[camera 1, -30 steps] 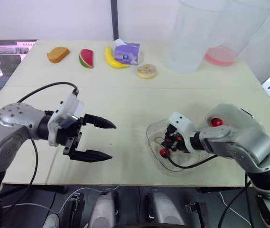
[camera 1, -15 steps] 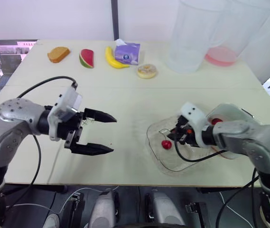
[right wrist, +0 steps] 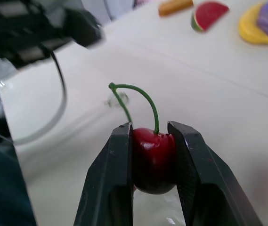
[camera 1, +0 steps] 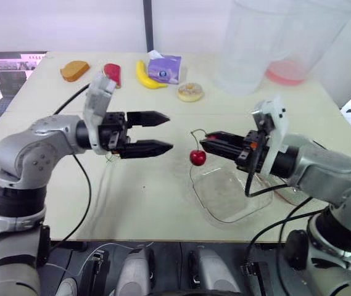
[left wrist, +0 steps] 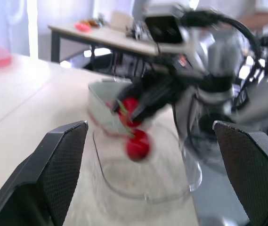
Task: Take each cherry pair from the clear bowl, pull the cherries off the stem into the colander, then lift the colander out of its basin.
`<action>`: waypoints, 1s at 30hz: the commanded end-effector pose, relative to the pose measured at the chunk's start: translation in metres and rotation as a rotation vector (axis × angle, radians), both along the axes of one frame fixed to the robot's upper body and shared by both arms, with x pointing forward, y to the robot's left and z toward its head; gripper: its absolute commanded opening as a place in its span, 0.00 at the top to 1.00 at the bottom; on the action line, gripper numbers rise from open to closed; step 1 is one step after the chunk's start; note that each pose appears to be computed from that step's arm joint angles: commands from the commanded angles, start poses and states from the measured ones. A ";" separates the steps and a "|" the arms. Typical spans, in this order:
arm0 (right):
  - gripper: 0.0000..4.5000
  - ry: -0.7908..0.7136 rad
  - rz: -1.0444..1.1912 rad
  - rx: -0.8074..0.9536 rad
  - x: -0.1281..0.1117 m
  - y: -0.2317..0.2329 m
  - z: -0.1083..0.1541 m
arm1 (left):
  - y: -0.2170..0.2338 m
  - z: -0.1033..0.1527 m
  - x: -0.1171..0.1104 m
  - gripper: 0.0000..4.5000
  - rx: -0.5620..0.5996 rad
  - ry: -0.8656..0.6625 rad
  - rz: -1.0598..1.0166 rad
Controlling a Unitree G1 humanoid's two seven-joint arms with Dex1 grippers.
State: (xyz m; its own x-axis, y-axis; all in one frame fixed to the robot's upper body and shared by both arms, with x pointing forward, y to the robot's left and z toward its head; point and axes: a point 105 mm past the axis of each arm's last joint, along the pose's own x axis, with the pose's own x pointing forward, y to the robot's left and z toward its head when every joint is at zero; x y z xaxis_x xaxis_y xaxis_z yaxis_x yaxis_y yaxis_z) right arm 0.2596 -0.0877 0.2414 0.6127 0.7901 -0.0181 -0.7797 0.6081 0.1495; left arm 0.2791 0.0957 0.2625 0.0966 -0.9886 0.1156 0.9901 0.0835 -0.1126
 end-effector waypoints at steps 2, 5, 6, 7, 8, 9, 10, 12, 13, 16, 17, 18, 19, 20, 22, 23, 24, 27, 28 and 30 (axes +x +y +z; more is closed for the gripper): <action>0.82 -0.041 -0.040 0.141 -0.002 0.018 0.011 | -0.005 0.018 0.002 0.00 -0.141 0.089 0.033; 0.82 -0.030 -0.049 0.161 -0.002 0.023 0.010 | -0.008 0.012 0.007 0.00 -0.184 0.173 0.068; 0.82 -0.029 -0.051 0.164 -0.002 0.023 0.010 | -0.009 0.010 0.008 0.00 -0.194 0.195 0.076; 0.82 -0.028 -0.051 0.167 -0.002 0.024 0.010 | -0.010 0.007 0.008 0.00 -0.205 0.219 0.081; 0.82 -0.026 -0.052 0.171 -0.002 0.024 0.010 | -0.011 0.004 0.008 0.00 -0.216 0.240 0.087; 0.82 -0.026 -0.056 0.170 -0.001 0.024 0.010 | -0.012 0.002 0.008 0.00 -0.230 0.262 0.093; 0.82 -0.024 -0.059 0.172 -0.001 0.023 0.010 | -0.013 0.000 0.008 0.00 -0.242 0.284 0.101; 0.82 -0.025 -0.061 0.167 -0.001 0.022 0.010 | -0.015 -0.003 0.007 0.00 -0.253 0.312 0.107; 0.82 -0.023 -0.061 0.165 -0.001 0.022 0.010 | -0.016 -0.004 0.006 0.00 -0.254 0.318 0.105; 0.82 -0.019 -0.059 0.159 -0.002 0.022 0.010 | -0.019 -0.005 0.004 0.00 -0.265 0.347 0.101; 0.82 -0.018 -0.058 0.159 -0.002 0.022 0.010 | -0.020 -0.006 0.003 0.00 -0.267 0.355 0.101; 0.82 -0.017 -0.058 0.159 -0.002 0.021 0.010 | -0.020 -0.006 0.003 0.00 -0.268 0.360 0.101; 0.82 -0.016 -0.056 0.155 -0.003 0.021 0.010 | -0.021 -0.006 0.003 0.00 -0.276 0.368 0.101; 0.82 -0.013 -0.056 0.152 -0.003 0.021 0.010 | -0.022 -0.006 0.003 0.00 -0.284 0.374 0.100; 0.82 -0.008 -0.056 0.147 -0.003 0.021 0.009 | -0.024 -0.004 0.002 0.00 -0.310 0.391 0.095; 0.82 -0.006 -0.056 0.147 -0.003 0.021 0.009 | -0.025 -0.004 0.002 0.00 -0.316 0.397 0.093; 0.82 -0.005 -0.055 0.147 -0.004 0.021 0.010 | -0.025 -0.004 0.002 0.00 -0.318 0.401 0.093; 0.82 0.000 -0.055 0.146 -0.004 0.021 0.010 | -0.027 -0.005 0.001 0.12 -0.331 0.422 0.091; 0.82 0.002 -0.055 0.146 -0.004 0.021 0.010 | -0.027 -0.006 0.001 0.20 -0.333 0.428 0.090; 0.82 0.003 -0.057 0.146 -0.004 0.021 0.011 | -0.028 -0.007 0.001 0.43 -0.329 0.434 0.088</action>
State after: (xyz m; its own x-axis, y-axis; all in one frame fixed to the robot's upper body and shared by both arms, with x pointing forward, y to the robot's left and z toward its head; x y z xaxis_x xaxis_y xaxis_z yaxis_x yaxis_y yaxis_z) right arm 0.2595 -0.0682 0.2440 0.6680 0.7423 0.0530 -0.7298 0.6394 0.2419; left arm 0.2853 0.0685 0.2476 0.3073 -0.8968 0.3183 0.8197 0.0796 -0.5672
